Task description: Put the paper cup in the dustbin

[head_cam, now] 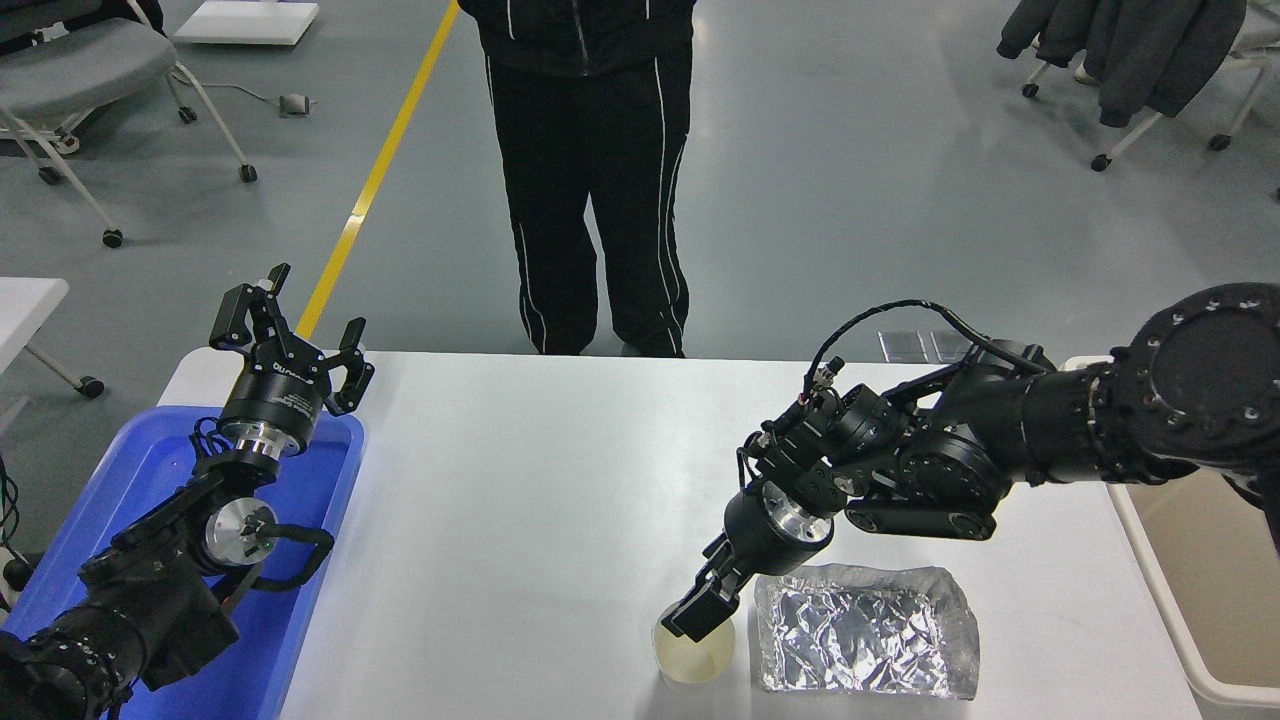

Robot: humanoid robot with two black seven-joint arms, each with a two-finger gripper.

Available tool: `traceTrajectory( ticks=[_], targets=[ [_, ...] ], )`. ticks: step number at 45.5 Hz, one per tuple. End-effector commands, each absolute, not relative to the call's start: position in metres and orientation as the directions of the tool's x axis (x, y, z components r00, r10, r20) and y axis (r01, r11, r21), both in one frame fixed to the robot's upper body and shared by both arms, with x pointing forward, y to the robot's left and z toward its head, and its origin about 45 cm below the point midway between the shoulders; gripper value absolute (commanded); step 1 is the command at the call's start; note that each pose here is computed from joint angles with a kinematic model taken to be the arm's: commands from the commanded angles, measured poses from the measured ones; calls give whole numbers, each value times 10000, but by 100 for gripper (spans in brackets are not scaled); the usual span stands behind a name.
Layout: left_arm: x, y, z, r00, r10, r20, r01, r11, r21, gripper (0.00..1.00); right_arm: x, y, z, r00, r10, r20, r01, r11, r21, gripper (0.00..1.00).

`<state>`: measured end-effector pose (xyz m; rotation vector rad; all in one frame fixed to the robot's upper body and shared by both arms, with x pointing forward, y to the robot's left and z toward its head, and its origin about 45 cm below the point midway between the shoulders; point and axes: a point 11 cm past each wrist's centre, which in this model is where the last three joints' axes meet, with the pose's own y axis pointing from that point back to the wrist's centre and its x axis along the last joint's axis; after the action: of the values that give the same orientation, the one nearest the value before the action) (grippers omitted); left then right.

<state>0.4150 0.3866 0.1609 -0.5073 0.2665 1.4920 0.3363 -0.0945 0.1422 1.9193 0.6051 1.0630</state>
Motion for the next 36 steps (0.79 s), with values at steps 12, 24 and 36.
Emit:
traceTrajectory(
  ticks=[12, 24, 36],
  targets=[
    [4150, 3866, 1610, 762, 8787, -4713, -9875, 10, -1577, 100, 3422, -1140, 1135, 5586, 6850, 4676, -396, -5411, 8400, 92],
    [4150, 3866, 1610, 762, 8787, -4713, -9875, 10, -1577, 100, 3415, -1133, 1176, 5349, 7030, 4688, -148, -5469, 8370, 17],
    [4150, 3866, 1610, 762, 8787, -4713, -9875, 10, -1577, 100, 3423, -1139, 1234, 5318, 7097, 4620, 114, -5515, 8341, 0]
  ],
)
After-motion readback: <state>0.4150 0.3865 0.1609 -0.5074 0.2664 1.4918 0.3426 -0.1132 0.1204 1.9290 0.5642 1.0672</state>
